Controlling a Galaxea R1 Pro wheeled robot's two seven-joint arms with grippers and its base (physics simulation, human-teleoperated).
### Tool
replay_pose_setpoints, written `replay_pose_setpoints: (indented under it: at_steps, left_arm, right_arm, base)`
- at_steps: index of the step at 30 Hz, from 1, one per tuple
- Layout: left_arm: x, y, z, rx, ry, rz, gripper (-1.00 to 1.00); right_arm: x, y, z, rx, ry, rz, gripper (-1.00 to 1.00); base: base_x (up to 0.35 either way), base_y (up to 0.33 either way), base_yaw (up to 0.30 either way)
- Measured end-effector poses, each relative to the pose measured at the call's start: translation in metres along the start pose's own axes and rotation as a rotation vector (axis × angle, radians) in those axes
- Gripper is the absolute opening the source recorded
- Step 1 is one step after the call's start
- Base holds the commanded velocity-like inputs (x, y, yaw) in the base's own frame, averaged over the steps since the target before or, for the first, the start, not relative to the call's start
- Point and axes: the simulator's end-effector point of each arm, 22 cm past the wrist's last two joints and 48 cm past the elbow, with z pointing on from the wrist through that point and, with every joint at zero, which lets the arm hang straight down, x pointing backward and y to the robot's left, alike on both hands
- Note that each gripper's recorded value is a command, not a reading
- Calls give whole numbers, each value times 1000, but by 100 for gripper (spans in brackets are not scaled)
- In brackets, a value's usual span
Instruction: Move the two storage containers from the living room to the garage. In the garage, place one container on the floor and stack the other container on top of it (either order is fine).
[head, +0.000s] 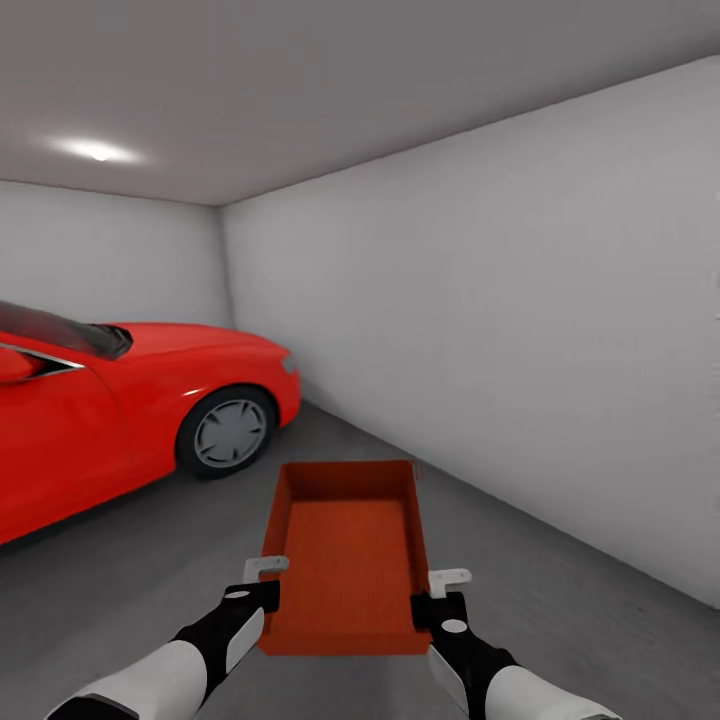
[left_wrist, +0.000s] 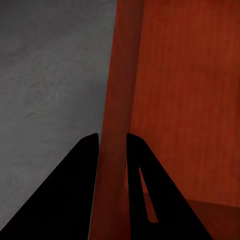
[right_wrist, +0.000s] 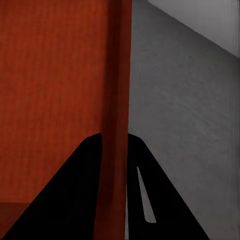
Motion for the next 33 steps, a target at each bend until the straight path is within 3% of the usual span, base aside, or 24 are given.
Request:
replay_pose_setpoints:
  at_steps: [33]
  left_arm:
    - [0, 0, 0, 0, -2, 0, -100]
  right_arm:
    - [0, 0, 0, 0, -2, 0, -100]
  base:
    - [322, 104, -261]
